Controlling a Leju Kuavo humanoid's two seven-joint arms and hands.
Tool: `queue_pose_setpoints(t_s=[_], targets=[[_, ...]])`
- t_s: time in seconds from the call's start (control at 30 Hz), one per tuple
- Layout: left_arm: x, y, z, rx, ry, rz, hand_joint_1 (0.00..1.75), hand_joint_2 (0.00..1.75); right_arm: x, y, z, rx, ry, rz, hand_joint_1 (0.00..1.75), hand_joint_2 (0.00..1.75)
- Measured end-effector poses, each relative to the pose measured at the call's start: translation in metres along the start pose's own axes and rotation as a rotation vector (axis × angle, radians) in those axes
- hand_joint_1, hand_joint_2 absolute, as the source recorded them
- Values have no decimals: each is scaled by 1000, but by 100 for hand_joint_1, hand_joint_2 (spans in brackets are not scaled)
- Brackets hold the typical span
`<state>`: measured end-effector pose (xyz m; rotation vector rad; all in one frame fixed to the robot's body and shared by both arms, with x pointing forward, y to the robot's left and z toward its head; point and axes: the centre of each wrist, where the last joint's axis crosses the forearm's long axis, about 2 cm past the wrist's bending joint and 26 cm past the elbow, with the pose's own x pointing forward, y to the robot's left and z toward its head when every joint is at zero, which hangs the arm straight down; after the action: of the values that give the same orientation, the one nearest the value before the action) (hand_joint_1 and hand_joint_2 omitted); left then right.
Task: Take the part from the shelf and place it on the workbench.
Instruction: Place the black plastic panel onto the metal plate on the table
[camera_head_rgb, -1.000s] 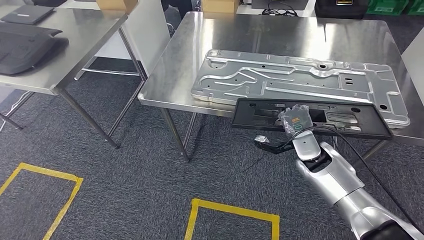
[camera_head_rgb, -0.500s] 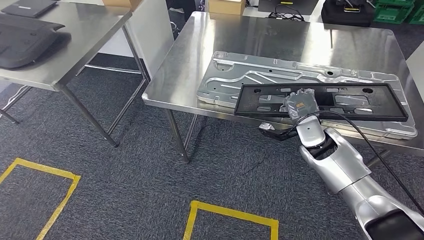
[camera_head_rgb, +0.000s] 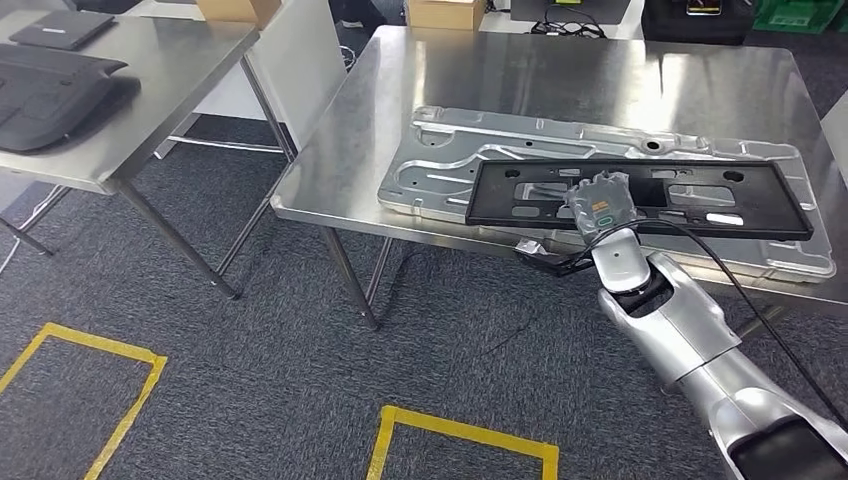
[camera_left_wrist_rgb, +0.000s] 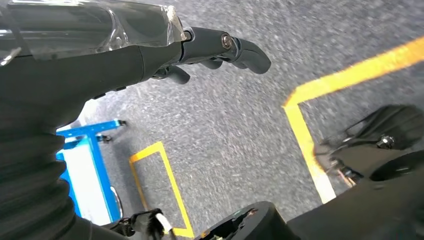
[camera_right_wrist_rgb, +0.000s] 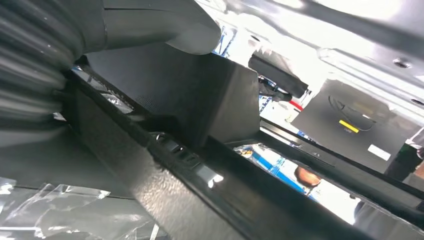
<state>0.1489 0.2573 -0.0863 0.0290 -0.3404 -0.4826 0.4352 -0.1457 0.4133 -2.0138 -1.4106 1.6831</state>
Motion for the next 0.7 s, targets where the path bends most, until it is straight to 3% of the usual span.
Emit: queue_pose_setpoints(t_s=[0.7], targets=[[6, -2, 0, -3, -15, -59, 0, 175, -1, 12, 1, 21, 10, 3, 175, 175]])
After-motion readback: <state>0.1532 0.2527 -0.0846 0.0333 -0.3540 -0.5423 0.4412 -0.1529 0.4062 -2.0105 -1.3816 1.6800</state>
